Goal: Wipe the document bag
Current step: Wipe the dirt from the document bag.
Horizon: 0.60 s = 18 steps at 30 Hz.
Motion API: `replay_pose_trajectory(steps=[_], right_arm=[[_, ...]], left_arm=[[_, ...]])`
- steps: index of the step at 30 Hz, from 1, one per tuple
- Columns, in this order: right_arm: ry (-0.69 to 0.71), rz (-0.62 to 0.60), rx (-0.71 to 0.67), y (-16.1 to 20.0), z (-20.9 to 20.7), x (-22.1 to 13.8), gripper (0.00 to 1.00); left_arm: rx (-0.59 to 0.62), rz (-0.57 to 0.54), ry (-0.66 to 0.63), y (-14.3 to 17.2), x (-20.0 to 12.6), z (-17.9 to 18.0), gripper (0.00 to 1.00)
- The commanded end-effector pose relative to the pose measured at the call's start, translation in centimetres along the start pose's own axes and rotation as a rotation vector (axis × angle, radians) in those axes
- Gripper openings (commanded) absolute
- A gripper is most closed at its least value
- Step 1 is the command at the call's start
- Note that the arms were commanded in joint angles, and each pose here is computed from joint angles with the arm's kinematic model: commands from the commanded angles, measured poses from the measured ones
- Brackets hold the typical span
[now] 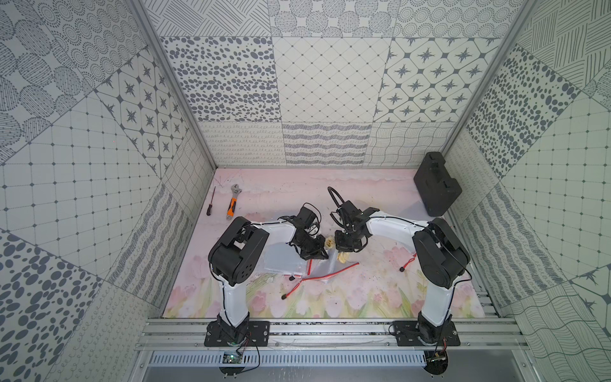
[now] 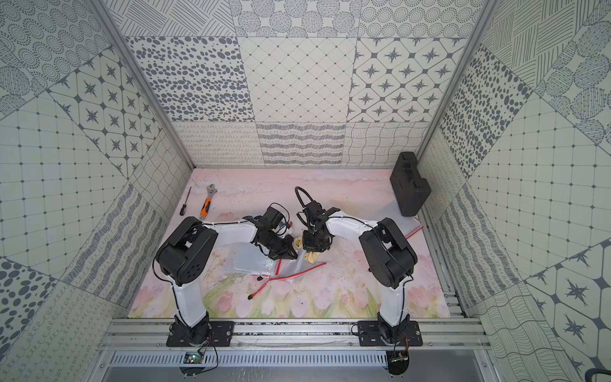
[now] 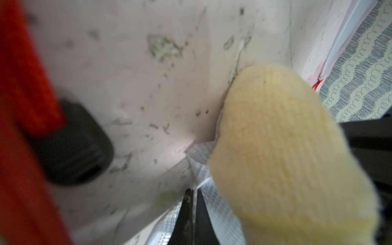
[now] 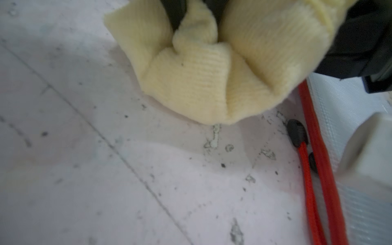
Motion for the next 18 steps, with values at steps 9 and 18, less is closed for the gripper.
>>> replay_pose_trajectory(steps=[9, 18], right_arm=[[0.229, -0.21, 0.115, -4.1, -6.8, -12.3, 0.0], [0.053, 0.004, -0.062, 1.1, 3.3, -3.2, 0.0]], left_arm=[[-0.065, -0.103, -0.142, -0.4, -2.0, 2.2, 0.0], [-0.193, -0.17, -0.13, -2.1, -2.3, 2.5, 0.0]])
Point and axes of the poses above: each gripper's point midway between its finger pads, its own x axis out along the fingers, its own z axis along the line the jaws close on, y = z × x, the point moved 5 cm from there along -x, back along the fingers, and after that the axes turned 2 degrees about -x, right-handed, at the moved point
